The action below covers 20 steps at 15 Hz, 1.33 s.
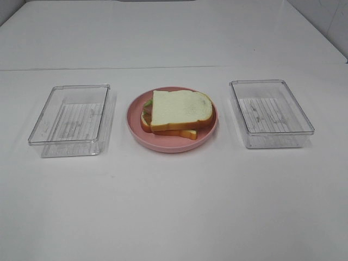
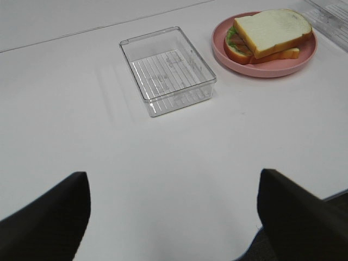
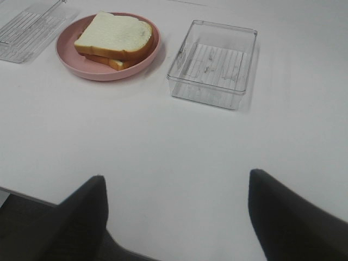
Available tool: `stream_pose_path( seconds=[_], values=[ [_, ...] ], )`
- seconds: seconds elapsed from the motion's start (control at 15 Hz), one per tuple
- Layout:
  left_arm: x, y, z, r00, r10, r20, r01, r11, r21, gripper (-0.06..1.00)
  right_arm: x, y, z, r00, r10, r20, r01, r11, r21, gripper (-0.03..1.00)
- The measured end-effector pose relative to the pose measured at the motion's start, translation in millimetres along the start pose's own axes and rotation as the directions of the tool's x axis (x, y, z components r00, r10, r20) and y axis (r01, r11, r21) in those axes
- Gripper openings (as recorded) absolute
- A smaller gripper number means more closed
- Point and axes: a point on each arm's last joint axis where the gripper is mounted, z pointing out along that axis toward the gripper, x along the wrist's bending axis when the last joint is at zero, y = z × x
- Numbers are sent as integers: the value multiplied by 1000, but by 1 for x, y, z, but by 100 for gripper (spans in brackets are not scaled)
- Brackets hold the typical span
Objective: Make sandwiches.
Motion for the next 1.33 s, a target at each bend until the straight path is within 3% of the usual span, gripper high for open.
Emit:
stream_pose_path(
  seconds=[0.27,0.4,0.73,1.33],
  values=[
    [0,0,0,1000,1,0,-1,1000,0,79,0,0,0,1000,0,-2,0,1000,0,69],
    [0,0,0,997,-34,-71,34,999,1,79,1,0,0,1000,11,11,-11,1000,0,69],
    [-2,0,0,958,-126,-257,128,992,-10,79,3,1,1,974,125,188,-124,992,-22,69],
    [-2,0,0,957,-126,-260,128,992,-10,79,3,1,2,974,130,184,-128,992,-23,69]
  ],
)
